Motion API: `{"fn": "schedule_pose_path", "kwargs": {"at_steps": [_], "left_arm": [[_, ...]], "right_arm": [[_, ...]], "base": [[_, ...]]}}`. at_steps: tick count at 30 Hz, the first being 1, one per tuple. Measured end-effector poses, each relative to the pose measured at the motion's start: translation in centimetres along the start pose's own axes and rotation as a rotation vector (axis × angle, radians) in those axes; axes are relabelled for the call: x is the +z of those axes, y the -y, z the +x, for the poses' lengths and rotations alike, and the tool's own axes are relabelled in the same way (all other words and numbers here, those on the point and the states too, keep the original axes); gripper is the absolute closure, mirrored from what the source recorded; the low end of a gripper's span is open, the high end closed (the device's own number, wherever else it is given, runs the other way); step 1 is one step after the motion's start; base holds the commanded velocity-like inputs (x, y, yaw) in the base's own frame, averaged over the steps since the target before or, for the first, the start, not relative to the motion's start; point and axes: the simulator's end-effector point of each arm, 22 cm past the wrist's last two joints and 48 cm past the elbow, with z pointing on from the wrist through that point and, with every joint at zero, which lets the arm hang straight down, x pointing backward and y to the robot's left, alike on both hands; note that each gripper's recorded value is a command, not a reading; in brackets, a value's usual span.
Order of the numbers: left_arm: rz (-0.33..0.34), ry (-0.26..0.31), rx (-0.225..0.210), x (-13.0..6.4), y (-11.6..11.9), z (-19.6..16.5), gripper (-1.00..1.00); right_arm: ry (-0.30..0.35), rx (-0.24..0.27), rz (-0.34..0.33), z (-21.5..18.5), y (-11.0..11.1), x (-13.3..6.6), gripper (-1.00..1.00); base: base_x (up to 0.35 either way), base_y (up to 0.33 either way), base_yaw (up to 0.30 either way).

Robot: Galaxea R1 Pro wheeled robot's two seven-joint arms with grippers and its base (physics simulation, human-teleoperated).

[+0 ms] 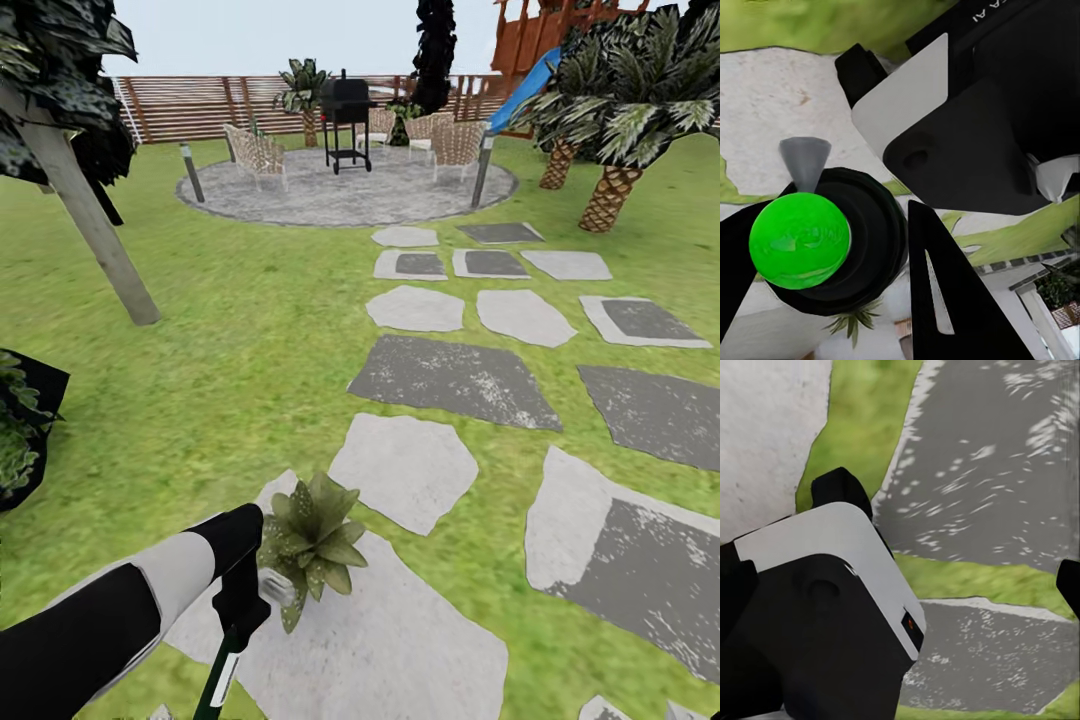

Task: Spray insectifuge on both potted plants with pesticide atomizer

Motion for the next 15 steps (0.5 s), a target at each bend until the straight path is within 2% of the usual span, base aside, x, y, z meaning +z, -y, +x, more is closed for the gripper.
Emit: {"fn": "schedule_pose_path", "kwargs": {"at_steps": [6, 12, 15], "left_arm": [[0.003, 0.001, 0.001, 0.02, 0.15, -0.1, 1.0], [0.025, 0.009, -0.007, 0.17, 0.6, -0.38, 1.0], [0.028, 0.008, -0.008, 0.28, 0.62, -0.39, 1.0]], "right_arm": [[-0.001, 0.001, 0.0, 0.03, 0.01, 0.02, -1.0], [-0.005, 0.0, 0.002, 0.1, 0.03, 0.12, -1.0], [-0.007, -0.001, 0.003, 0.14, 0.05, 0.19, -1.0]], "base": [[-0.03, -0.34, 0.037], [-0.003, -0.32, 0.19], [0.0, -0.184, 0.207]]}}
